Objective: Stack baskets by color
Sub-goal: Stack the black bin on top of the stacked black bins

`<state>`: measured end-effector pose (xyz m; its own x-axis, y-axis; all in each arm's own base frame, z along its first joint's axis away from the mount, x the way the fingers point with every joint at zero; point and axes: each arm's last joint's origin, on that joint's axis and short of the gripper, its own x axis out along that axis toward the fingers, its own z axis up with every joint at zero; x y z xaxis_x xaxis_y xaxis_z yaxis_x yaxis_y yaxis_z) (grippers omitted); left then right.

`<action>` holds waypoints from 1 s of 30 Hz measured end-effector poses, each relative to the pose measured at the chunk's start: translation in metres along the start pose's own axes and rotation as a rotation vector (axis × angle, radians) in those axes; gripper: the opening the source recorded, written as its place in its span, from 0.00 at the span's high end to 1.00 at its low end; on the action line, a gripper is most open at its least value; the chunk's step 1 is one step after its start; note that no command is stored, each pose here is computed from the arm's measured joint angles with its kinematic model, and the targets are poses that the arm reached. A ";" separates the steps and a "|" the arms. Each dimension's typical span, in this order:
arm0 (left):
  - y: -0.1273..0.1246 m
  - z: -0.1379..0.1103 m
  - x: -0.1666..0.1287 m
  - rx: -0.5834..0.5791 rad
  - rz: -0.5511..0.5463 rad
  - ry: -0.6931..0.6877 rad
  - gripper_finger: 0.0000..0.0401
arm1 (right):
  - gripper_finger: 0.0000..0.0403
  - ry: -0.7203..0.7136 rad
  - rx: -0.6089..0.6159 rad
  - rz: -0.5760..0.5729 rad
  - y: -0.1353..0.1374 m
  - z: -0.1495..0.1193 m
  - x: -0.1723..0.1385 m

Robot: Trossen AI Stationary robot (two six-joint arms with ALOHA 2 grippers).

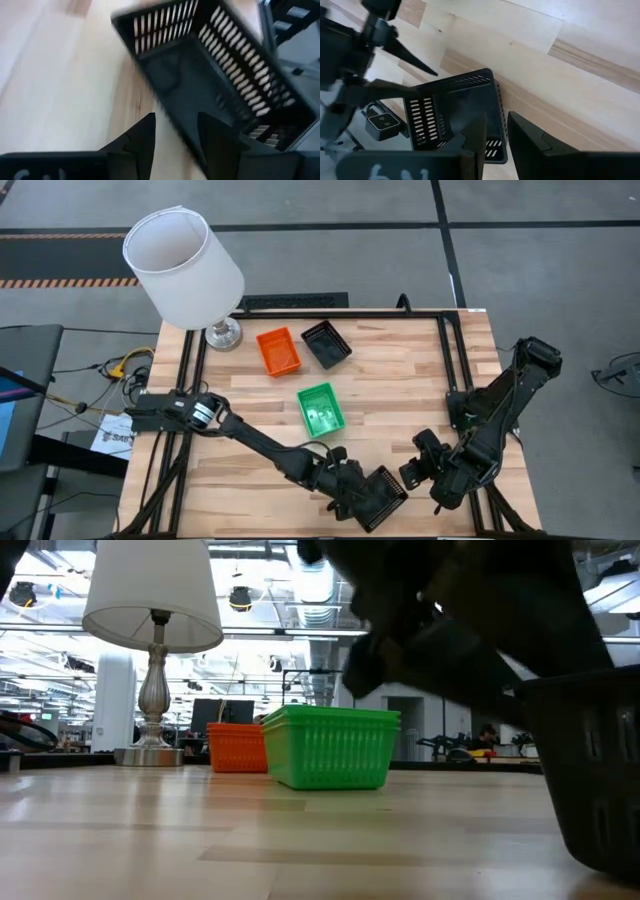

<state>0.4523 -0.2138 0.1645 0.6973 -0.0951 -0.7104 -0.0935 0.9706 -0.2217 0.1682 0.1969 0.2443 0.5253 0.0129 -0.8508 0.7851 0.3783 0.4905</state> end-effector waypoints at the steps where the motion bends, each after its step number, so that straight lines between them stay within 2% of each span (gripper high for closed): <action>1: 0.000 -0.005 0.005 -0.011 0.001 0.007 0.67 | 0.75 0.001 0.001 0.002 0.000 0.000 0.000; 4: 0.001 -0.014 0.014 -0.034 0.002 0.050 0.67 | 0.75 0.005 0.004 0.009 0.001 -0.001 0.000; 8: 0.001 -0.011 0.013 -0.044 -0.003 0.040 0.70 | 0.75 0.008 0.000 0.013 0.001 -0.002 -0.001; 10: 0.004 -0.009 0.014 -0.053 -0.002 0.041 0.75 | 0.75 0.010 -0.004 0.013 0.000 -0.003 -0.001; 15: 0.001 0.007 0.004 -0.038 0.005 0.044 0.97 | 0.75 0.019 -0.021 0.018 -0.002 -0.008 -0.003; 17: 0.003 0.013 -0.001 -0.046 0.027 0.066 0.98 | 0.75 0.022 -0.019 0.015 -0.003 -0.010 -0.004; 26: 0.008 0.054 -0.048 -0.008 0.139 0.222 1.00 | 0.75 -0.028 0.030 0.018 -0.017 -0.022 -0.014; 30: 0.019 0.071 -0.080 0.003 0.250 0.299 1.00 | 0.75 -0.024 0.050 0.010 -0.022 -0.027 -0.017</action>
<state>0.4453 -0.1724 0.2647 0.4150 0.0842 -0.9059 -0.2321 0.9726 -0.0159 0.1336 0.2135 0.2429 0.5409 -0.0060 -0.8411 0.7945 0.3318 0.5086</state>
